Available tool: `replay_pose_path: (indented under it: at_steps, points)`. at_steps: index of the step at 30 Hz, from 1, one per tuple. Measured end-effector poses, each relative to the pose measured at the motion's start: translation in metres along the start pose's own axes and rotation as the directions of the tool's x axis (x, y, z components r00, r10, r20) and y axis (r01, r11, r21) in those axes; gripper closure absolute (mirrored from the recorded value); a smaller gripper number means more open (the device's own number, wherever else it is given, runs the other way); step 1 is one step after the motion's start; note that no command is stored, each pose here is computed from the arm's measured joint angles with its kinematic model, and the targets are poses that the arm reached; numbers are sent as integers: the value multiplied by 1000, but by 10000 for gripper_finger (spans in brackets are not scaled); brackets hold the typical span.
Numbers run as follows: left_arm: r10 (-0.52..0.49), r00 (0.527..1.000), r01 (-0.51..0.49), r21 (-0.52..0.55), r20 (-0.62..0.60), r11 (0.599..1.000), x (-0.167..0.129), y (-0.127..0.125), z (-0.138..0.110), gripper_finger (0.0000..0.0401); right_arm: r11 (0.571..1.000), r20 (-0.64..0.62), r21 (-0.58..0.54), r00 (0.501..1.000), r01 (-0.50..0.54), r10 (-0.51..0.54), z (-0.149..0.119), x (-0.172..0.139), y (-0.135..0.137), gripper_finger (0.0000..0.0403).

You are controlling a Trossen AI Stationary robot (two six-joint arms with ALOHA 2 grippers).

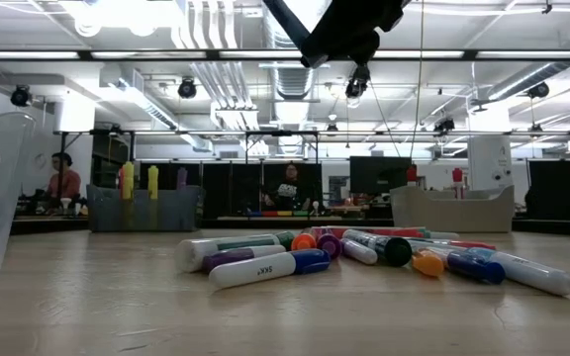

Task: Pick & Place Markers
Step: Put the blue highlighter pen into the black bin

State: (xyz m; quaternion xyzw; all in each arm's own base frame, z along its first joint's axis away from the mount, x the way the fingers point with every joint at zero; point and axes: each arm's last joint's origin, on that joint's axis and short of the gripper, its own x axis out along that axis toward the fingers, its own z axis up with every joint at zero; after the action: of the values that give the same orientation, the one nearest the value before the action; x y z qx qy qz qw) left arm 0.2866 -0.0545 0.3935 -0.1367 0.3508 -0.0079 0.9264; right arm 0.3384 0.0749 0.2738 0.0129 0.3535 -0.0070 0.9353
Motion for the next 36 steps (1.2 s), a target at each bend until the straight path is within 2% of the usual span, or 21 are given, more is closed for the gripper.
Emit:
replay_pose_path:
  at_steps: [15,20,36]
  points:
    - [10,1000,-10,5,6,1000,10,0,0,307,1000,2,7,1000,-3,3,0,0,0,329]
    - [66,998,-66,27,8,997,15,2,0,307,1000,-6,11,1000,-2,2,-1,0,0,330]
    - [93,995,-92,37,-36,995,9,4,-2,306,1000,3,19,1000,-1,1,0,0,0,330]
